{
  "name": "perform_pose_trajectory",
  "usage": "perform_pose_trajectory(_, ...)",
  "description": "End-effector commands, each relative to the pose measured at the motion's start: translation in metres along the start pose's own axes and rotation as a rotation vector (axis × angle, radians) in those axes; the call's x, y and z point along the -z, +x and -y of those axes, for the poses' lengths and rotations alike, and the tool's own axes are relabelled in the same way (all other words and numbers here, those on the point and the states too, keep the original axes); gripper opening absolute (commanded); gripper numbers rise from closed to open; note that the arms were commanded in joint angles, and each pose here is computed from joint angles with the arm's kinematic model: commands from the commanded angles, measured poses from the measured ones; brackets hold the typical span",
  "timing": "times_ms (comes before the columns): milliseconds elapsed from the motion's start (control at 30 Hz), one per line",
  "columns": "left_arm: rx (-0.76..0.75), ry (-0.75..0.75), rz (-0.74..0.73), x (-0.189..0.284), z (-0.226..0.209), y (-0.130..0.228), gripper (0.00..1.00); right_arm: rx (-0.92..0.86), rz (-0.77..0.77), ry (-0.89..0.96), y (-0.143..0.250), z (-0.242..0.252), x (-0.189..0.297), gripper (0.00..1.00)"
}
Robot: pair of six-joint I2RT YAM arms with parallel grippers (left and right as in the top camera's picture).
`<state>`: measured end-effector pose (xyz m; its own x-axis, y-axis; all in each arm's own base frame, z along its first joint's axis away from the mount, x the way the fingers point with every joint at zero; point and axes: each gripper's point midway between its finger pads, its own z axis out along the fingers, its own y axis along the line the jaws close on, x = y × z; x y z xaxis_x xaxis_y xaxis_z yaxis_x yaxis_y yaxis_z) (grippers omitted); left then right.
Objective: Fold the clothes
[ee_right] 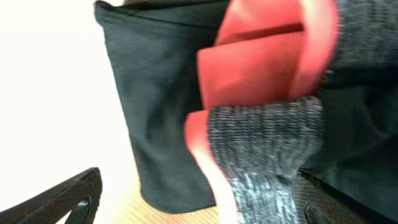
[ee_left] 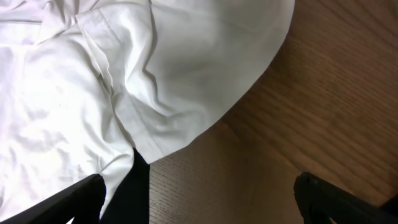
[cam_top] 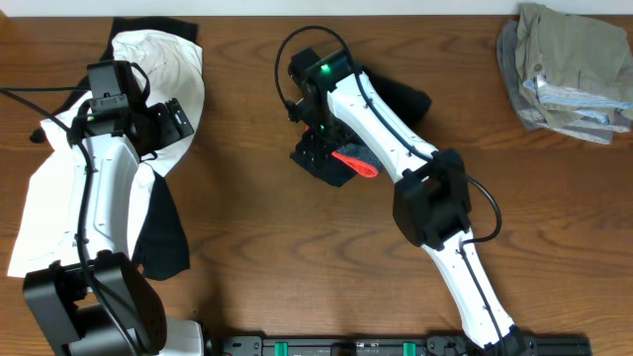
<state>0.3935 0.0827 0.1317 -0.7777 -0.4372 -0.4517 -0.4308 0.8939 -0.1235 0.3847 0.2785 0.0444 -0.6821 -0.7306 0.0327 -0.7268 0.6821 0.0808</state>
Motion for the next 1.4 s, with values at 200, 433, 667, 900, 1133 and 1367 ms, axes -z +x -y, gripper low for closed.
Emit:
perform_pose_trajectory(200,-0.011,-0.017,-0.015,-0.005,-0.004,0.003,0.98,0.061,-0.024,-0.045,0.002,-0.018,-0.017,0.96)
perform_pose_trajectory(433,-0.012,-0.018,-0.02,-0.005,-0.004,0.004,0.98,0.064,-0.023,-0.037,0.001,-0.015,-0.046,0.94)
perform_pose_trajectory(667,-0.011,-0.019,-0.022,-0.005,-0.004,0.005,0.98,0.086,-0.105,0.025,0.02,-0.012,-0.069,0.89)
perform_pose_trajectory(900,-0.011,-0.019,-0.022,-0.005,-0.004,0.005,0.98,0.043,-0.078,0.105,0.013,0.004,-0.071,0.73)
perform_pose_trajectory(1133,-0.012,-0.021,-0.03,-0.007,-0.005,0.008,0.98,0.041,-0.083,0.133,0.015,0.01,-0.08,0.66)
perform_pose_trajectory(1367,-0.011,-0.023,-0.039,-0.009,-0.006,0.011,0.98,0.042,-0.11,0.137,0.024,0.011,-0.093,0.47)
